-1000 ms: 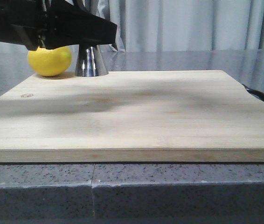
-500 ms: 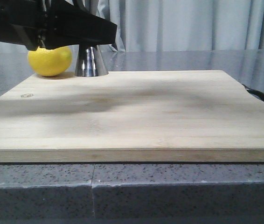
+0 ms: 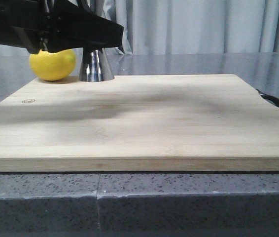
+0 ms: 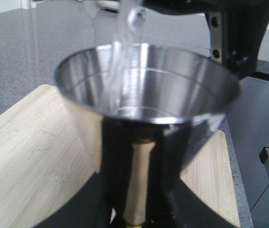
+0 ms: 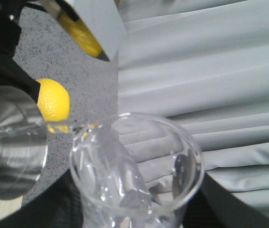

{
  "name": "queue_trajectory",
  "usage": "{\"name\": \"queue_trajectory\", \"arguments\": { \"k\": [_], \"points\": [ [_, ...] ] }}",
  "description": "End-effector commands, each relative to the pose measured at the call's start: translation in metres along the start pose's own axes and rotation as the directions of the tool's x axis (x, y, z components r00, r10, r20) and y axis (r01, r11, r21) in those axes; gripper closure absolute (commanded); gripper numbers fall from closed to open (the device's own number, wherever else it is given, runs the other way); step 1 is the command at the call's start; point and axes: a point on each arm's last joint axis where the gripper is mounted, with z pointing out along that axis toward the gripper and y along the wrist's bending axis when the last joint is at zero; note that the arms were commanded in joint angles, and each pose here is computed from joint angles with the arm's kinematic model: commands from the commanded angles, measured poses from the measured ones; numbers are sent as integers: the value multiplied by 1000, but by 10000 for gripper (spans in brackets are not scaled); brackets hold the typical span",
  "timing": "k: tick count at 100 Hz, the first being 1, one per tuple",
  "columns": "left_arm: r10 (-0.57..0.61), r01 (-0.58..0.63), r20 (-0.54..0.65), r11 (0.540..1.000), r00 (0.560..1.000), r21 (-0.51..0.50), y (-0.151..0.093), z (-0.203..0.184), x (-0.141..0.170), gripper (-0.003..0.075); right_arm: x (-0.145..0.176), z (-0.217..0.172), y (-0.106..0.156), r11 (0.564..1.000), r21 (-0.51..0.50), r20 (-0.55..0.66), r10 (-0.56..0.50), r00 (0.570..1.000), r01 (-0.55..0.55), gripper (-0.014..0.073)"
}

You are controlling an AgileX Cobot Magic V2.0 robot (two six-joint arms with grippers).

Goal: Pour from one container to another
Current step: 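Tilt the beaker with the right gripper, pouring liquid into the jigger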

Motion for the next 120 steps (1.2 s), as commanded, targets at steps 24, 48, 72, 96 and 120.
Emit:
{"name": "queue_trajectory", "arguments": {
  "k": [24, 48, 72, 96, 120],
  "points": [
    [30, -43, 143, 995, 989, 85, -14, -3, -29, 739, -7, -15, -23, 995, 70, 10, -68, 998, 68, 373],
    [30, -43, 143, 995, 989, 85, -14, -3, -29, 739, -6, -14, -22, 993, 65, 1, -101, 995, 101, 373],
    [30, -43, 143, 995, 989, 85, -14, -3, -29, 739, -6, -14, -22, 987, 57, -3, -151, 988, 151, 373],
    [30, -43, 143, 995, 989, 85, -14, -3, -29, 739, -6, -14, -21, 979, 50, -9, -197, 980, 197, 373],
    [30, -43, 143, 995, 989, 85, -14, -3, -29, 739, -6, -14, -20, 967, 41, -12, -250, 968, 250, 373]
  ]
}}
